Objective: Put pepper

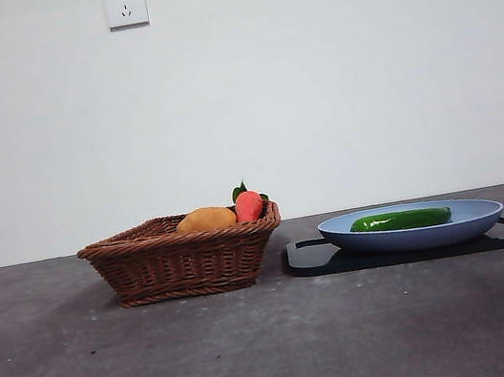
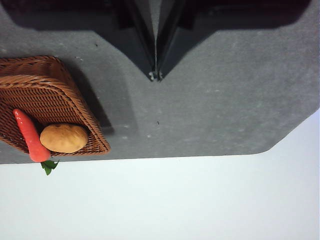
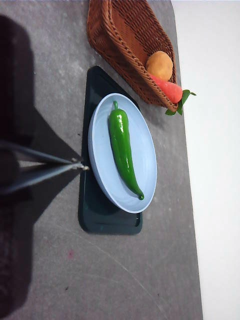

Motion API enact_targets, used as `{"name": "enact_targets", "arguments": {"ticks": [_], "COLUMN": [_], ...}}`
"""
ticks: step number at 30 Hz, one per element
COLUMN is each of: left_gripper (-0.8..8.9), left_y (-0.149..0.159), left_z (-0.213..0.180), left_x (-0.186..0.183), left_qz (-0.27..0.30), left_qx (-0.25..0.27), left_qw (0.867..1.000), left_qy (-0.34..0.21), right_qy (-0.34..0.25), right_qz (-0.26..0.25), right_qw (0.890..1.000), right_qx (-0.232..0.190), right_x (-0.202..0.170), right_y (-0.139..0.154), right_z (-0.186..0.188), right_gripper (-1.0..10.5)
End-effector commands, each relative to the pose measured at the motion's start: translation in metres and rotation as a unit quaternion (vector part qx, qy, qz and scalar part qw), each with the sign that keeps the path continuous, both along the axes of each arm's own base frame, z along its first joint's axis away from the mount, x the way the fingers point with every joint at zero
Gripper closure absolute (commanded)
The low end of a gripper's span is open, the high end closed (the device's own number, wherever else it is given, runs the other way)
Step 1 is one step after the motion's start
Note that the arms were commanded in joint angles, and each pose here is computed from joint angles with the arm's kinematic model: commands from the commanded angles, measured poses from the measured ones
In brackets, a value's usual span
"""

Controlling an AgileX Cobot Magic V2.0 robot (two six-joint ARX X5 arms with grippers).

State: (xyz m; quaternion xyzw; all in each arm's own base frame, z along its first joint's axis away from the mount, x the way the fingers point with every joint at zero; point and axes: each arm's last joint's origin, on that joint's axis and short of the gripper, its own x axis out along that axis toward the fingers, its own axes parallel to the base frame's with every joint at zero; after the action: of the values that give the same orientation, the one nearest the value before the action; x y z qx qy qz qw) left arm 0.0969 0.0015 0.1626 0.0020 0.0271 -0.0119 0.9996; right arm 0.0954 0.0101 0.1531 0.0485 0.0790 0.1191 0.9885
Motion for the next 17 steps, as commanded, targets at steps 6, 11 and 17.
{"name": "enact_targets", "arguments": {"ticks": [6,11,17], "left_gripper": [8.05,8.05,8.05], "left_y": [0.0002,0.0002,0.0002], "left_z": [-0.0023,-0.0023,-0.0023], "left_x": [0.0005,0.0005,0.0005], "left_qz": [0.001,0.001,0.001], "left_qx": [-0.003,-0.003,-0.003], "left_qw": [1.000,1.000,1.000], "left_qy": [-0.001,-0.001,-0.001], "right_qy": [0.028,0.030,0.030], "right_qz": [-0.001,-0.001,-0.001], "right_qw": [1.000,0.999,0.999], "right_qx": [0.011,0.011,0.011], "right_x": [0.0016,0.0017,0.0017], "right_y": [0.0002,0.0002,0.0002], "right_z": [-0.0056,-0.0058,-0.0058], "right_gripper": [9.4,9.4,9.4]}}
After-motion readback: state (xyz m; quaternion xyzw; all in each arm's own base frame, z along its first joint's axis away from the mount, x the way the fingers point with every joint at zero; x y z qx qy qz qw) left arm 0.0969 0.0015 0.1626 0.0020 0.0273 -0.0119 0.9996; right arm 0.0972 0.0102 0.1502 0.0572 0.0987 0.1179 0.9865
